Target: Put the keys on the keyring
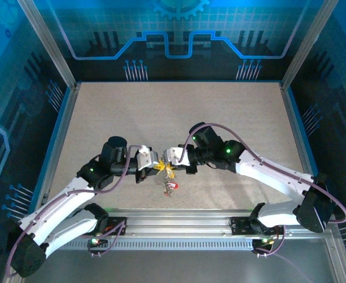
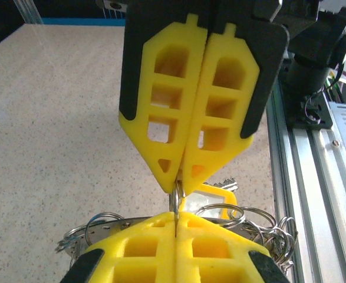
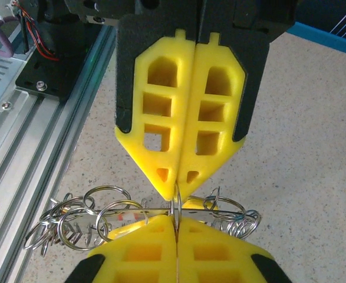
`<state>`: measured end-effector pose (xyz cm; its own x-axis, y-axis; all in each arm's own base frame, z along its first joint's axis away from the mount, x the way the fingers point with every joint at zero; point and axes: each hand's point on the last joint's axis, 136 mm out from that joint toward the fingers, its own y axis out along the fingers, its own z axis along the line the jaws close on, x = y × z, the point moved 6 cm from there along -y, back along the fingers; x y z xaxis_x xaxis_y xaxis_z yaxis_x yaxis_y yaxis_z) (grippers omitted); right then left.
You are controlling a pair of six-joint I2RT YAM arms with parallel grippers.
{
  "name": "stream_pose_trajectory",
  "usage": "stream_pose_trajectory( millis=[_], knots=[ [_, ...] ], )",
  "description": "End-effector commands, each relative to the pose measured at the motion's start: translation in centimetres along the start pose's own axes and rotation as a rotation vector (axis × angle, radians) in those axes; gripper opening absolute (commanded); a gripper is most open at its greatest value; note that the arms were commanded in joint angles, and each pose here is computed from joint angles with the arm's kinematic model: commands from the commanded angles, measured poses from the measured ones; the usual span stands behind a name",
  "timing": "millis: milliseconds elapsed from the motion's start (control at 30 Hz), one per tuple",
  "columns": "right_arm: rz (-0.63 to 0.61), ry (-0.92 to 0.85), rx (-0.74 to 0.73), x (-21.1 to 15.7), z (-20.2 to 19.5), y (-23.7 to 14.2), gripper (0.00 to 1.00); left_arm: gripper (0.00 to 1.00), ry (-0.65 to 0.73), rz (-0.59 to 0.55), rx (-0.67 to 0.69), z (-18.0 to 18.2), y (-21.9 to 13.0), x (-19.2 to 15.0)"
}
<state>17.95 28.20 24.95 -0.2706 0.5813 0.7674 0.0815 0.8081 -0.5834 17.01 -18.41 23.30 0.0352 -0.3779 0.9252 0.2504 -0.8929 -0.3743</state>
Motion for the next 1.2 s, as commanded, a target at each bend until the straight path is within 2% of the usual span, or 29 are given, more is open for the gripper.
stream_pose_trajectory(
  millis=[0,300,600,1167],
  knots=[
    [-0.046,-0.013,-0.012,0.8,-0.2,-1.3,0.16,0.00,0.029,-0.105,-0.033,-0.5,-0.2,1.6],
    [-0.030,0.024,-0.007,-0.1,-0.5,-1.6,0.19,0.00,0.027,-0.130,-0.015,-0.3,-0.2,1.6],
    [-0.034,0.044,0.069,-0.4,0.1,-1.0,0.24,0.00,0.020,-0.149,-0.007,-0.3,-0.1,1.5],
    [-0.013,0.091,0.051,-1.3,-0.7,-0.5,0.20,0.00,0.018,-0.163,-0.002,-0.3,0.0,1.4]
  ],
)
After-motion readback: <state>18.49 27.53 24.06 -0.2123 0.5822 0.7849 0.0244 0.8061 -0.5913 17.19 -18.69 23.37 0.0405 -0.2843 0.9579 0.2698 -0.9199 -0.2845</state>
